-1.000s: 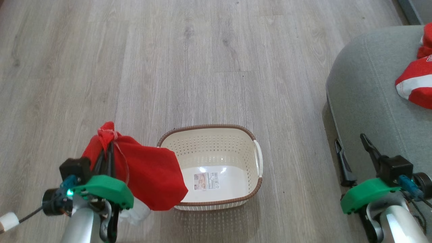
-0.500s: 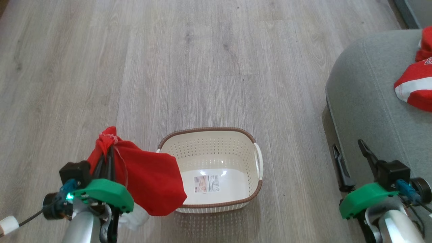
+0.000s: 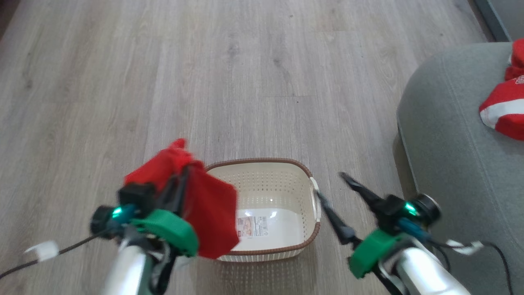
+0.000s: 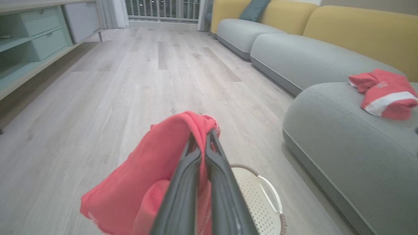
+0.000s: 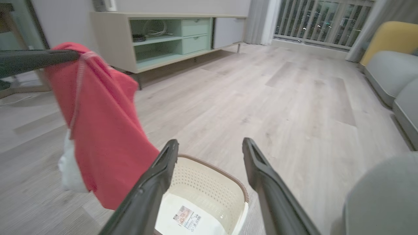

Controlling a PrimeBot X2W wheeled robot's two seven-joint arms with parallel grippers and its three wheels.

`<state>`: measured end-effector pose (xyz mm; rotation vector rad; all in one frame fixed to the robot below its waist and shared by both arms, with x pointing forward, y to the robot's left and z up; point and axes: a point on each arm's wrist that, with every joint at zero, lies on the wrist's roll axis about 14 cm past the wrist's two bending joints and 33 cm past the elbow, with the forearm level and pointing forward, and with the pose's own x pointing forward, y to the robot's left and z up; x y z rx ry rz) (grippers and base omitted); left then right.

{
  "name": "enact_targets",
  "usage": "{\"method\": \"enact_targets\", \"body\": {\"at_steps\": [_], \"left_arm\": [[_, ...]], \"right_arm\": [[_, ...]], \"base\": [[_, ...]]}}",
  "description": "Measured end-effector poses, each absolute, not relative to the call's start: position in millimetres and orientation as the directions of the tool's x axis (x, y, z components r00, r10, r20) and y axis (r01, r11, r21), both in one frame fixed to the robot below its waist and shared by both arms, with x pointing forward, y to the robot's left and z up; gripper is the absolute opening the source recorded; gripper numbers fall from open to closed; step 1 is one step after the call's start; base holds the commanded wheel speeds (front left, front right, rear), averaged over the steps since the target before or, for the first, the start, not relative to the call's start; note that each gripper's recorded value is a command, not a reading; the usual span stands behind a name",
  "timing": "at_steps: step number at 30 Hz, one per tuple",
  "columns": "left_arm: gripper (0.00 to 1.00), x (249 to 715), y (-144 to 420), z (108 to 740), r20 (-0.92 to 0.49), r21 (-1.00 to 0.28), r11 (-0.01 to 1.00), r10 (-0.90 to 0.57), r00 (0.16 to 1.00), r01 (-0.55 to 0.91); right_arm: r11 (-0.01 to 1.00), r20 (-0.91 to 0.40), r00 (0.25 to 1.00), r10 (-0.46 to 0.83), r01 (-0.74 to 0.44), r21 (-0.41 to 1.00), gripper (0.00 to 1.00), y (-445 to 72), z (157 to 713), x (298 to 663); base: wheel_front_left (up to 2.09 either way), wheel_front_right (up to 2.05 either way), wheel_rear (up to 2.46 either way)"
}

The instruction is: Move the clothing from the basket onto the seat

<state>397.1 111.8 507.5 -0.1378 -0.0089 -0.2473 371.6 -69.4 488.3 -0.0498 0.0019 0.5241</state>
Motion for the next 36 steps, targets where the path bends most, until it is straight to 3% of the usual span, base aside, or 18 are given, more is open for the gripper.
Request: {"method": "enact_targets", "body": {"at_steps": [9, 19, 20, 21, 26, 28, 29, 31, 32, 36], "left_arm": [[0.00, 379.5, 43.2, 552.0, 0.093, -0.105, 0.874, -0.467, 0.880, 0.475], [0.00, 352.9, -11.9, 590.4, 0.162, -0.077, 0.759, -0.630, 0.759, 0.646], [0.00, 350.1, -15.0, 592.2, 0.167, -0.087, 0.749, -0.638, 0.751, 0.656], [0.00, 348.1, -17.0, 592.6, 0.165, -0.091, 0.743, -0.646, 0.746, 0.663], [0.00, 347.9, -14.7, 592.5, 0.165, -0.106, 0.739, -0.647, 0.744, 0.666], [0.25, 349.6, -12.8, 590.9, 0.161, -0.108, 0.741, -0.645, 0.747, 0.663], [0.44, 350.5, -12.2, 590.6, 0.162, -0.107, 0.742, -0.644, 0.748, 0.662], [0.96, 353.5, -10.0, 588.9, 0.165, -0.110, 0.749, -0.634, 0.755, 0.653], [1.00, 354.9, -9.4, 587.4, 0.164, -0.112, 0.752, -0.631, 0.758, 0.650], [1.00, 359.1, -12.9, 575.5, 0.145, -0.112, 0.752, -0.635, 0.759, 0.650]], "right_arm": [[0.681, -0.009, 0.688, 0.726, -0.720, -0.130, 1.00, -8.5, 510.5, 372.8], [0.568, -0.037, 0.578, 0.815, -0.810, -0.146, 1.00, 24.2, 514.6, 365.0], [0.564, -0.044, 0.574, 0.818, -0.814, -0.139, 0.44, 25.0, 513.1, 364.3], [0.563, -0.047, 0.572, 0.819, -0.816, -0.130, 0.00, 25.2, 512.4, 363.9], [0.566, -0.068, 0.571, 0.818, -0.821, -0.075, 0.00, 21.8, 505.3, 360.1], [0.578, -0.067, 0.581, 0.811, -0.814, -0.061, 0.00, 18.5, 505.5, 361.8], [0.588, -0.062, 0.591, 0.804, -0.807, -0.055, 0.00, 15.8, 506.7, 364.0], [0.616, -0.051, 0.618, 0.785, -0.787, -0.046, 0.00, 7.5, 510.4, 370.5], [0.630, -0.047, 0.632, 0.774, -0.775, -0.045, 0.00, 2.2, 511.9, 373.8], [0.702, -0.029, 0.703, 0.710, -0.711, -0.046, 0.00, -28.4, 518.6, 389.5]], "base": [[0.00, 0.00, 0.00], [0.00, 0.00, 0.00], [0.00, 0.00, 0.00], [0.00, 0.00, 0.00], [0.00, 0.00, 0.00], [0.00, 0.00, 0.00], [0.00, 0.00, 0.00], [0.00, 0.00, 0.00], [0.00, 0.00, 0.00], [0.00, 0.00, 0.00]]}}
